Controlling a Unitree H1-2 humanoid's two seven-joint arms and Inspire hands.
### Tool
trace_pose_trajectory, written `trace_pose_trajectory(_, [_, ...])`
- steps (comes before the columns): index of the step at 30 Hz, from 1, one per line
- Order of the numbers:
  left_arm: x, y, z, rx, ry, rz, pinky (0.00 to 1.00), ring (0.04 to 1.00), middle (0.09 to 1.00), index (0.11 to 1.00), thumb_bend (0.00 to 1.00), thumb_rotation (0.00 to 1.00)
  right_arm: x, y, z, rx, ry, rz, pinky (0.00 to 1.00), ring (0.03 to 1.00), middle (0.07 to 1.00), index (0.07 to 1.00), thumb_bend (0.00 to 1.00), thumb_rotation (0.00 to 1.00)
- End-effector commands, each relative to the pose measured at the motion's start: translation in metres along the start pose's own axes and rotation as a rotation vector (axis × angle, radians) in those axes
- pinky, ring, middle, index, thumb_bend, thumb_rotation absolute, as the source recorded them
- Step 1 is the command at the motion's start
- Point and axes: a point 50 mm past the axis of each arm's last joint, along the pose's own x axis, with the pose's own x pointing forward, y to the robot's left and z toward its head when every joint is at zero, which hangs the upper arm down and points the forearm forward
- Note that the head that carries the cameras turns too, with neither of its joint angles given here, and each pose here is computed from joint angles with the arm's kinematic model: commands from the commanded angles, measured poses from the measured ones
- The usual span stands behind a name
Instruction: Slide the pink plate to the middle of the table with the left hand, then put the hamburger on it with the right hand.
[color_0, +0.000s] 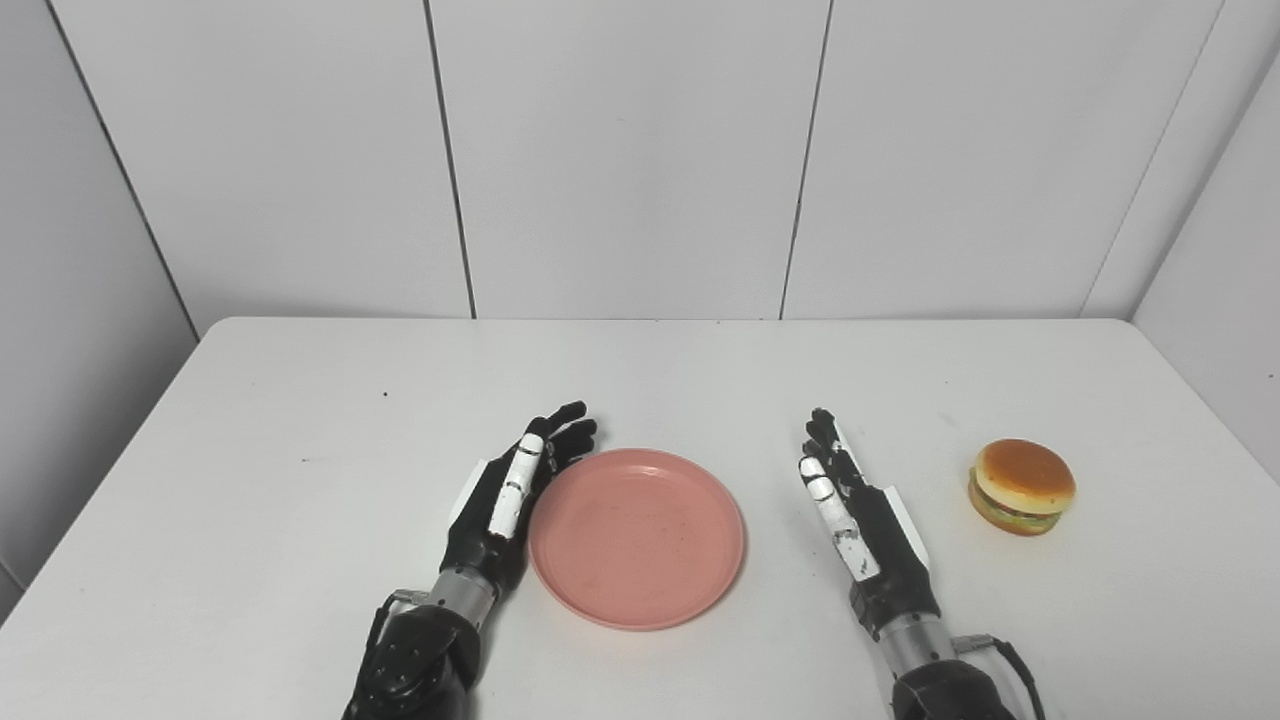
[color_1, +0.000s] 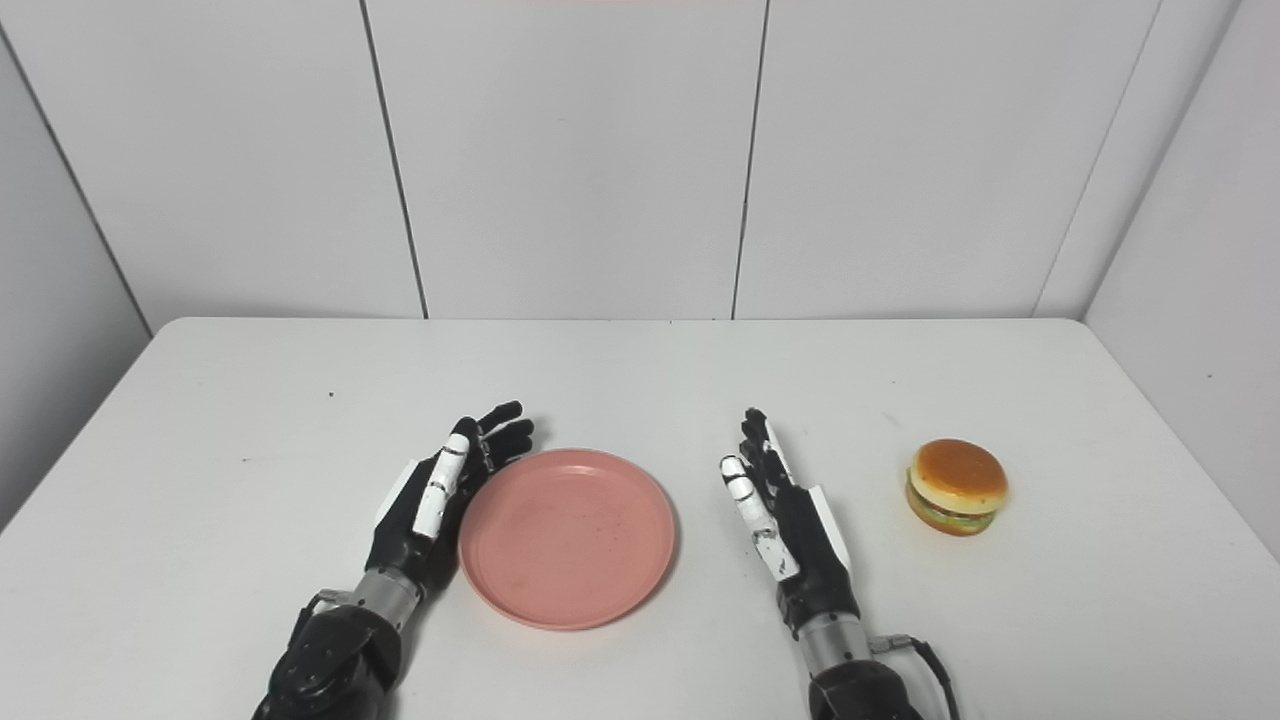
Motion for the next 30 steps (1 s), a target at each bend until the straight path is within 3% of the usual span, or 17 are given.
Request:
trace_pose_trajectory(1, [-0.002,-0.008,-0.007,-0.005,0.046,-0.031,0.88,0.873,0.843,0.814,0.49,1.00,0.000,-0.001,0.011,-0.016,-0.041,-0.029,0.99,1.000,1.000,1.000,0.59,0.80])
trace_pose_trajectory(6, [-0.003,-0.007,-0.008,-0.008,0.043,-0.033,0.90,0.873,0.846,0.813,0.48,1.00,0.001,-0.012,0.023,-0.119,-0.109,-0.096,0.91,0.949,0.976,0.985,0.55,0.54])
trace_pose_trajectory(10, [-0.004,-0.001,-0.008,-0.011,0.041,-0.027,0.88,0.869,0.845,0.811,0.49,1.00,0.003,-0.017,0.043,-0.154,-0.176,-0.124,0.87,0.923,0.958,0.970,0.61,0.49])
trace_pose_trajectory(13, [-0.004,0.004,-0.008,-0.006,0.041,-0.028,0.87,0.867,0.843,0.811,0.52,1.00,0.003,-0.020,0.058,-0.229,-0.216,-0.148,0.87,0.912,0.929,0.937,0.60,0.41])
trace_pose_trajectory(20, [-0.007,0.013,-0.004,0.004,0.047,-0.028,0.87,0.870,0.853,0.821,0.50,1.00,0.004,-0.043,0.094,-0.322,-0.252,-0.223,0.84,0.896,0.898,0.902,0.65,0.37])
trace_pose_trajectory(26, [-0.007,0.014,-0.002,-0.005,0.048,-0.026,0.86,0.863,0.847,0.811,0.48,1.00,0.004,-0.071,0.106,-0.423,-0.273,-0.251,0.74,0.830,0.861,0.871,0.66,0.38])
trace_pose_trajectory(30, [-0.007,0.012,-0.003,-0.013,0.045,-0.025,0.85,0.862,0.847,0.812,0.47,1.00,0.003,-0.096,0.110,-0.487,-0.262,-0.273,0.77,0.824,0.850,0.861,0.68,0.40])
